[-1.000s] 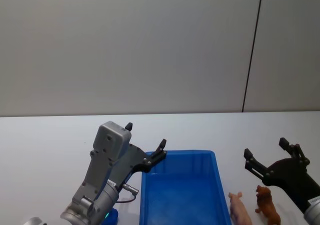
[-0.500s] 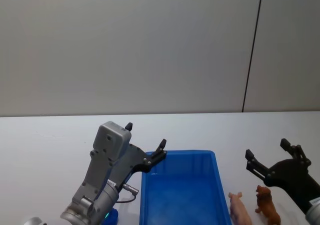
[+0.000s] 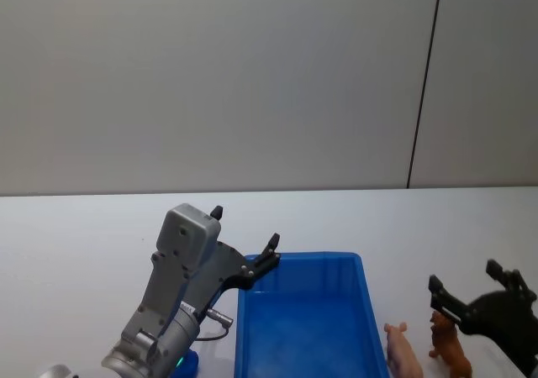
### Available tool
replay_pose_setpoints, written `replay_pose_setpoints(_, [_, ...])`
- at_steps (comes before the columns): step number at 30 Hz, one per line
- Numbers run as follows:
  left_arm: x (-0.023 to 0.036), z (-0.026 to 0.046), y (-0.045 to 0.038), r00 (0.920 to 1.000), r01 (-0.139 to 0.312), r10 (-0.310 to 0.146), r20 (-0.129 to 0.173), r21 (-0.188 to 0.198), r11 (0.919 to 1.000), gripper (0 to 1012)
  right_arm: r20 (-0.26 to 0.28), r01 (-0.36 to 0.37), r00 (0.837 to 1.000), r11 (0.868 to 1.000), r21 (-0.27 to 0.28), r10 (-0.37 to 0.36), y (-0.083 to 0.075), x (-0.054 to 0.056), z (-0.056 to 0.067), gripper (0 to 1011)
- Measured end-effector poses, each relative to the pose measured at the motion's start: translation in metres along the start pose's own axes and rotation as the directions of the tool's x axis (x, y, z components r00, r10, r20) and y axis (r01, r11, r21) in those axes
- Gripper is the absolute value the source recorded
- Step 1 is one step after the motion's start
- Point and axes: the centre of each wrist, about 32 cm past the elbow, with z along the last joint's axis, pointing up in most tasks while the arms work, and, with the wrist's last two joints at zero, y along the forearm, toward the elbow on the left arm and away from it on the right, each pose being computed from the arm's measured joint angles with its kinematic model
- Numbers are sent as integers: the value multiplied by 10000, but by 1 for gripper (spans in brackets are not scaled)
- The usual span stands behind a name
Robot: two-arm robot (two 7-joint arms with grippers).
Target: Pick up the two dolls from the table and place them into the box.
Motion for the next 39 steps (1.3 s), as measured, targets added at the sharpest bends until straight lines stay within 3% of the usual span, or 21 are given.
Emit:
replay_pose_setpoints(17, [0,0,0,10000,-1,1,0,-1,10000,1001,-64,212,9997,9839,-1772,-226,-140,38,-202,1001])
replay_pose_setpoints(39, [0,0,0,10000,-1,1,0,0,10000,1001,249,-59,9996,9550,-2964,139,-137,3,-413,994])
